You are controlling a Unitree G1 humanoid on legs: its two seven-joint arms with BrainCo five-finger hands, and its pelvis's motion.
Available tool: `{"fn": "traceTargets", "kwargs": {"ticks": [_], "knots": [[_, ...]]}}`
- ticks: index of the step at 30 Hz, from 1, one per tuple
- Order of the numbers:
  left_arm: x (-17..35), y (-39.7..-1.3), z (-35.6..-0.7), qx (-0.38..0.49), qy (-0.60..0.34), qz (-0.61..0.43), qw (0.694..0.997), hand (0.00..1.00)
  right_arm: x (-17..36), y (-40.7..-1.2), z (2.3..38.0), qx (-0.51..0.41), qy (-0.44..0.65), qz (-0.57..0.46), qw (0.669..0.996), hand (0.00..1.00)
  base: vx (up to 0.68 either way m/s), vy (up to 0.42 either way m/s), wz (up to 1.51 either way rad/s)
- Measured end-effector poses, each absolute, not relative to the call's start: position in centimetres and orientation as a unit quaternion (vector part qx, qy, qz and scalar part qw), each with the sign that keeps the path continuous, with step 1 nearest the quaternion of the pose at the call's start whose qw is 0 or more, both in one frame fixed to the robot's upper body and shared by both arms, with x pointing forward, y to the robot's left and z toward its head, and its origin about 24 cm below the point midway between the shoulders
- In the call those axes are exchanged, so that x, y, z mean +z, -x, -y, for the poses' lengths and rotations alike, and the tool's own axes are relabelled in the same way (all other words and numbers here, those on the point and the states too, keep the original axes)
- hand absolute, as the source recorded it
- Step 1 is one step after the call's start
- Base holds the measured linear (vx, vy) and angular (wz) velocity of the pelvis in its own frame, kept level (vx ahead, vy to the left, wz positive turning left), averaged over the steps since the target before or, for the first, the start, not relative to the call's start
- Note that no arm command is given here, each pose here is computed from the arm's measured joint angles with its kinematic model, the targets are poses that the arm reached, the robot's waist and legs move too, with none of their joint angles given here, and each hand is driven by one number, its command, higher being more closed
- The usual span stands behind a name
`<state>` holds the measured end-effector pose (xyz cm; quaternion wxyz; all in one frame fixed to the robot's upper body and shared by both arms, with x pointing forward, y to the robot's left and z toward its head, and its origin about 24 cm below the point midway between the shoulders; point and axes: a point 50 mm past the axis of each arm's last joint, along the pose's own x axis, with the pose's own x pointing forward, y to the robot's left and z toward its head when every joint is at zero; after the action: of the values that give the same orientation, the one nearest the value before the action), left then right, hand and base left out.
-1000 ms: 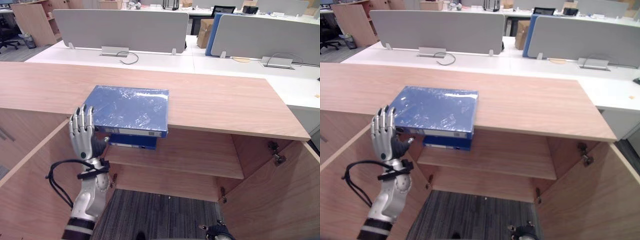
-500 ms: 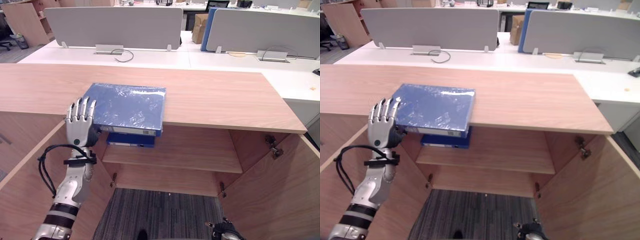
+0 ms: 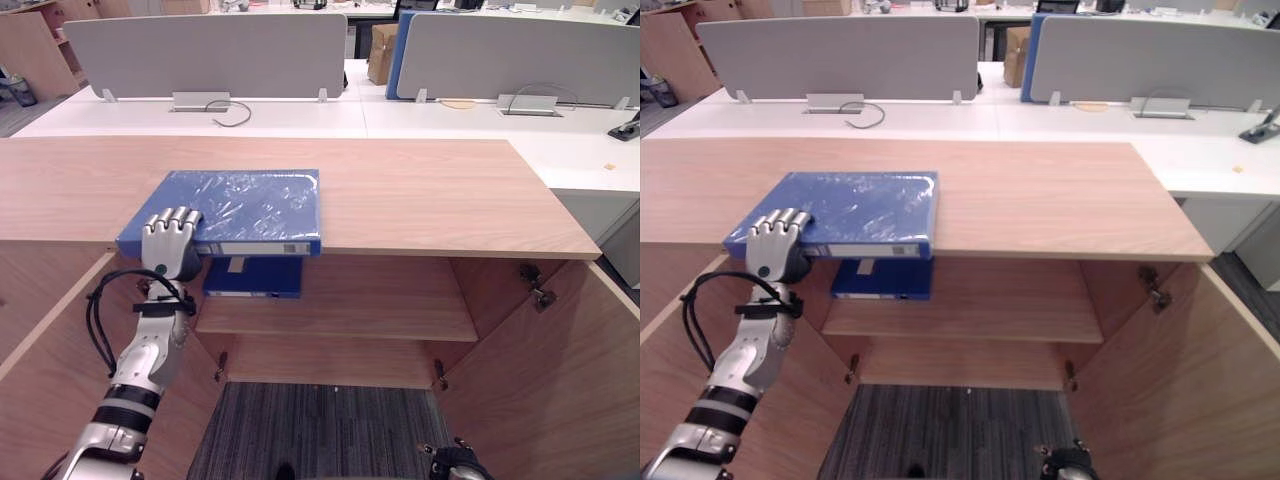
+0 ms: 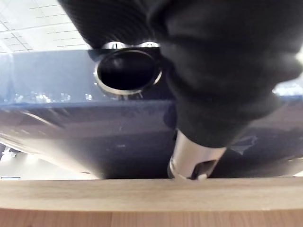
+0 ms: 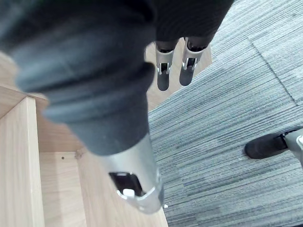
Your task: Walk over to the cabinet, pick up the folder, carry it to the office cabinet, place the folder inside the office cabinet, then close the office cabinet door
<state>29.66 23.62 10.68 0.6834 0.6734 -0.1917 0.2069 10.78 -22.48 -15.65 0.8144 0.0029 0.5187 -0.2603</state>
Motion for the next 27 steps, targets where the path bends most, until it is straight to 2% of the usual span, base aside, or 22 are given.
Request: {"fn": "traceTargets", "kwargs": {"ticks": [8, 11, 13, 14, 17, 20, 22, 23, 26, 27], "knots": [[11.3, -30.1, -23.2, 0.219, -0.661, 0.205, 0.688, 1.0, -15.6, -10.6, 22.8, -0.275, -0.012, -0.518, 0.81, 0.0, 0.0, 0.0, 0.0], [11.7, -28.6, -20.8, 0.226, -0.591, 0.234, 0.739, 1.0, -15.7, -10.5, 22.8, -0.275, -0.012, -0.519, 0.809, 0.0, 0.0, 0.0, 0.0], [12.1, -25.8, -17.5, 0.205, -0.49, 0.276, 0.801, 1.0, -15.8, -9.9, 22.8, -0.277, -0.011, -0.525, 0.805, 0.0, 0.03, 0.005, -0.12], [12.2, -24.9, -16.5, 0.19, -0.461, 0.287, 0.818, 1.0, -15.8, -9.7, 22.8, -0.279, -0.011, -0.526, 0.803, 0.0, 0.03, 0.004, -0.17], [12.9, -20.9, -11.9, 0.031, -0.257, 0.323, 0.91, 1.0, -15.9, -9.2, 22.6, -0.3, -0.041, -0.524, 0.796, 0.0, 0.01, -0.005, -0.22], [12.8, -19.2, -11.6, -0.005, -0.124, 0.3, 0.946, 1.0, -15.3, -9.5, 22.6, -0.313, -0.062, -0.49, 0.811, 0.0, -0.04, -0.009, -0.29], [12.3, -18.8, -12.0, 0.0, -0.046, 0.264, 0.963, 1.0, -14.6, -9.4, 23.0, -0.325, -0.07, -0.457, 0.825, 0.0, -0.07, -0.013, -0.13], [11.5, -18.5, -12.6, 0.003, 0.028, 0.226, 0.974, 1.0, -13.5, -9.6, 23.5, -0.342, -0.085, -0.415, 0.839, 0.0, -0.08, -0.009, -0.06], [10.3, -18.1, -13.4, 0.008, 0.157, 0.168, 0.973, 1.0, -11.1, -10.7, 23.7, -0.36, -0.126, -0.326, 0.865, 0.0, -0.09, -0.009, -0.07], [10.1, -18.0, -13.5, 0.009, 0.175, 0.161, 0.971, 1.0, -10.6, -11.0, 23.6, -0.36, -0.13, -0.309, 0.871, 0.0, -0.11, -0.009, -0.09]]}}
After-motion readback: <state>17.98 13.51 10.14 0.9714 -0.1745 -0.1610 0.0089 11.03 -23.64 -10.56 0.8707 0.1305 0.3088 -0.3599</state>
